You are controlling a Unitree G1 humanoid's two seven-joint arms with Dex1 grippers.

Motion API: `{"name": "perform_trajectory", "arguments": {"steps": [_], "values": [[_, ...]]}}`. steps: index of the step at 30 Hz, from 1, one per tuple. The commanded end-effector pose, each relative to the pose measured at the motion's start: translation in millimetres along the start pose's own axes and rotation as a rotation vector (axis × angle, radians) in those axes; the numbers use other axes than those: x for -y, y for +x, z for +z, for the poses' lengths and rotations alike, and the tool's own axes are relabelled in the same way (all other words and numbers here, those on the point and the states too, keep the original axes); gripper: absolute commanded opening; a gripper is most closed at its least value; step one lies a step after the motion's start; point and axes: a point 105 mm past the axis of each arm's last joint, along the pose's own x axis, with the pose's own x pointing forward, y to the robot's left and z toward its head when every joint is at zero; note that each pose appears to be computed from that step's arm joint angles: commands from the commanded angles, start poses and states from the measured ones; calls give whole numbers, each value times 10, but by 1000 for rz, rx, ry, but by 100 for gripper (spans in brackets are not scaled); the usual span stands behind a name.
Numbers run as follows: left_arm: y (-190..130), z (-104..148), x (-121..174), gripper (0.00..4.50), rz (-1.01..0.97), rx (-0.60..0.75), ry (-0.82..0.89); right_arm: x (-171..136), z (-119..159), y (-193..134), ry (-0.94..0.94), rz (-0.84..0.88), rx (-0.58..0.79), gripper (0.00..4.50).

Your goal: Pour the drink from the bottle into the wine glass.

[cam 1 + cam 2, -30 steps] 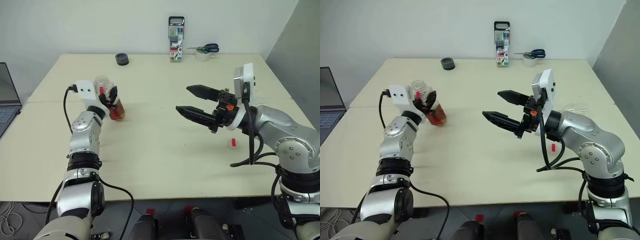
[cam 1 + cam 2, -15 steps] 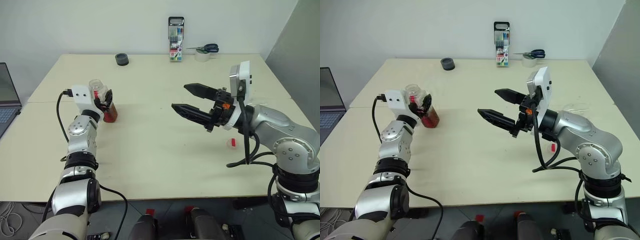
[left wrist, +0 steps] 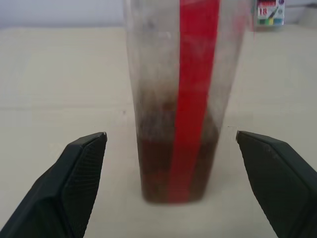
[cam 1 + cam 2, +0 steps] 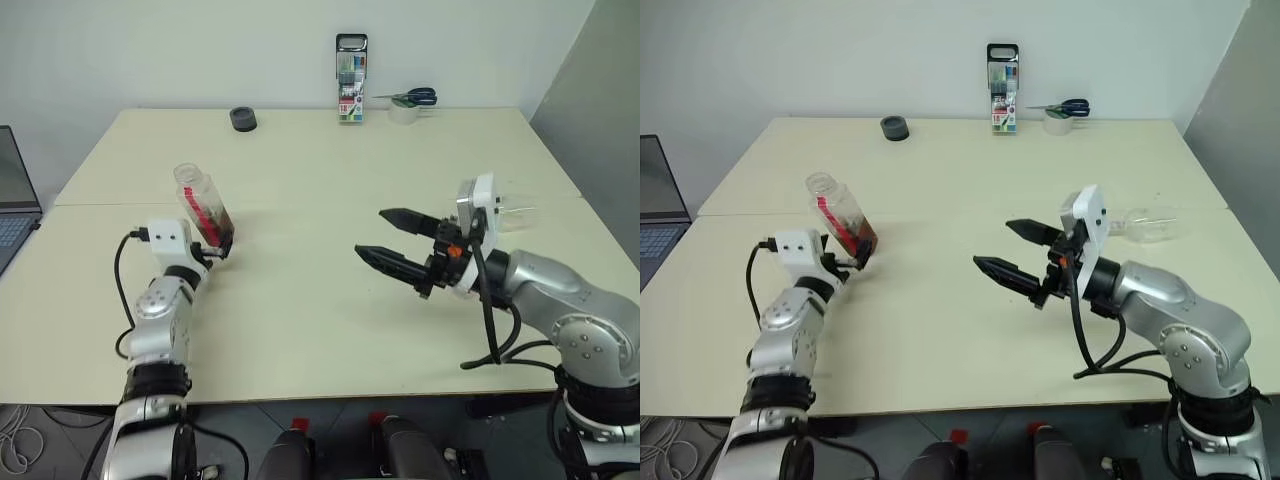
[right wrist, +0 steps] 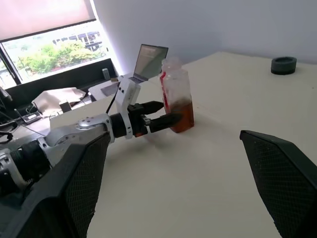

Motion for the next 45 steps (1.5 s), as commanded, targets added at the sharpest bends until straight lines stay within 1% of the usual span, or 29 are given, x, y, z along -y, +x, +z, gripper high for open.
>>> {"name": "perform_trajectory", "arguments": {"steps": [1,3,5,6,8,10,12,14,16,18,19,20,22,24,27,31,33,38,42,45], "values": [[-126,117,55,448,-5,9,22,-35,47,-99,-21,-31,24,450],[-315,26,151,448,-40,-42,47,110,-144,-243,-39,-133,-56,450],[-493,6,270,448,-102,-75,69,276,-241,-385,-25,-245,-89,450],[-549,39,324,448,-134,-75,74,344,-264,-436,-23,-292,-99,450],[-598,222,551,448,-282,-29,123,448,-276,-500,6,-368,-85,450],[-613,479,845,448,-478,43,165,615,-279,-552,58,-485,-57,450],[-567,768,1071,448,-639,106,142,793,-280,-579,137,-592,-7,450],[-564,925,1229,448,-770,124,132,929,-290,-590,207,-665,28,450],[-644,1006,1414,448,-949,107,117,1166,-319,-648,315,-787,75,450],[-727,1011,1514,448,-1074,78,96,1371,-383,-737,416,-897,97,450],[-746,993,1535,448,-1104,64,92,1436,-384,-763,464,-924,127,450],[-762,970,1551,448,-1129,49,92,1487,-376,-776,516,-940,167,450],[-818,925,1630,448,-1212,23,114,1654,-373,-782,695,-989,294,450],[-843,918,1671,448,-1254,17,121,1728,-388,-742,796,-999,347,450],[-851,920,1686,448,-1279,19,136,1786,-438,-658,884,-992,368,450],[-788,936,1692,448,-1279,40,155,1991,-476,-488,1005,-980,447,450],[-780,932,1695,448,-1283,41,160,2056,-495,-436,1018,-981,451,450],[-782,937,1715,448,-1303,47,186,2310,-649,-336,1083,-1033,483,450],[-747,946,1712,448,-1300,50,195,2404,-770,-286,1083,-1080,475,450],[-733,955,1724,448,-1302,56,207,2437,-790,-241,1086,-1096,489,450]]}}
